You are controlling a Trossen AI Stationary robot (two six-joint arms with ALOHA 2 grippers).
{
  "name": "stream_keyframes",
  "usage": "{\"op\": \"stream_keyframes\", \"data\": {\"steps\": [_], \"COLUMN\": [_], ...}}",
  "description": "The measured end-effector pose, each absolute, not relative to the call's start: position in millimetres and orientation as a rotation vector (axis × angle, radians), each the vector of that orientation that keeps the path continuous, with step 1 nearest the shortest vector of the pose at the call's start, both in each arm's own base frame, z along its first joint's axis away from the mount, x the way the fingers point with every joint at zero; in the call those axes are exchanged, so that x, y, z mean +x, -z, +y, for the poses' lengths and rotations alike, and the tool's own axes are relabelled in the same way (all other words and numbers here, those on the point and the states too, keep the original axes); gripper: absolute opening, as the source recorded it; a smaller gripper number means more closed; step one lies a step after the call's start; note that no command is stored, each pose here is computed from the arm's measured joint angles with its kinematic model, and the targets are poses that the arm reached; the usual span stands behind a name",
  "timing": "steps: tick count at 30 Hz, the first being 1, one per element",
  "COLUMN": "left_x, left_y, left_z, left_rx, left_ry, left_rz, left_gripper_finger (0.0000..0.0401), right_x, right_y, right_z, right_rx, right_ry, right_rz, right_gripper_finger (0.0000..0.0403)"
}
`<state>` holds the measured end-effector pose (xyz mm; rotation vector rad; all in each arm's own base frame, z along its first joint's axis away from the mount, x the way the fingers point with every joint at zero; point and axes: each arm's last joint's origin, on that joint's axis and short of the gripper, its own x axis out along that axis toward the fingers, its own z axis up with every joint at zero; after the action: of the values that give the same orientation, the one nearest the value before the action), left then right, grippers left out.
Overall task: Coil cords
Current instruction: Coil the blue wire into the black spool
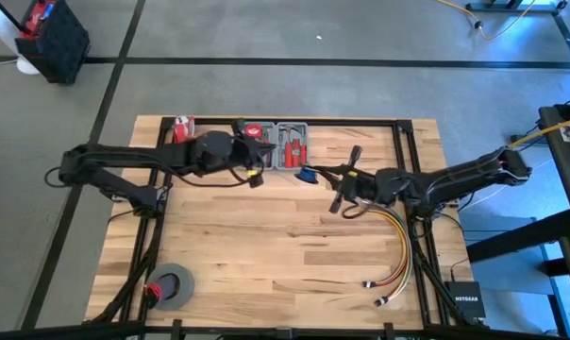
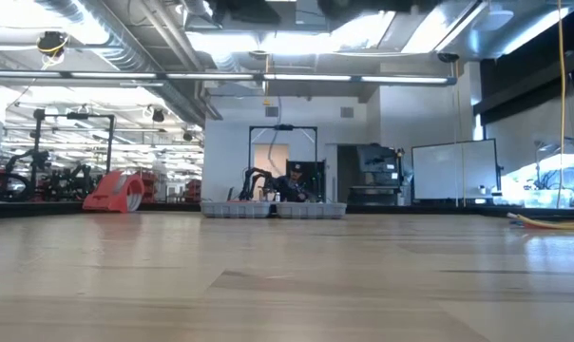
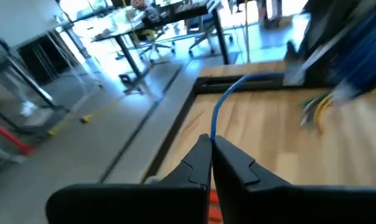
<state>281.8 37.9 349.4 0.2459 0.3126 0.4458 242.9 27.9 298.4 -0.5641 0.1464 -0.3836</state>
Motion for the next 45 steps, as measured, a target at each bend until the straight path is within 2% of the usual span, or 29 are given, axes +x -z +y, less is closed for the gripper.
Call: {"op": "stream_keyframes", "data": {"steps": [8, 15, 21, 24, 34, 39, 45], "left_x": [281, 279, 285, 292, 348, 373, 383], "left_y": [-348, -344, -353, -353, -313, -292, -276], "left_z": [29, 28, 19, 10, -6, 1, 17], "left_rx": [0.136, 0.129, 0.104, 0.097, 0.112, 0.139, 0.139], "left_ry": [-0.313, -0.310, -0.282, -0.222, -0.161, -0.192, -0.269], "left_rz": [0.313, 0.356, 0.241, 0.204, 0.140, 0.071, 0.112], "left_gripper_finger": [0.0003, 0.0003, 0.0003, 0.0003, 0.0003, 0.0003, 0.0003], "right_x": [257, 258, 267, 271, 275, 275, 275], "right_y": [-280, -282, -270, -268, -269, -272, -279], "right_z": [3, 4, 4, 1, 0, 1, 4], "right_rx": [-0.586, -0.594, -0.616, -0.619, -0.576, -0.535, -0.432], "right_ry": [0.561, 0.540, 0.528, 0.586, 0.597, 0.593, 0.530], "right_rz": [0.279, 0.251, 0.297, 0.294, 0.237, 0.199, 0.089], "right_gripper_finger": [0.0005, 0.0005, 0.0005, 0.0005, 0.0005, 0.0005, 0.0005]}}
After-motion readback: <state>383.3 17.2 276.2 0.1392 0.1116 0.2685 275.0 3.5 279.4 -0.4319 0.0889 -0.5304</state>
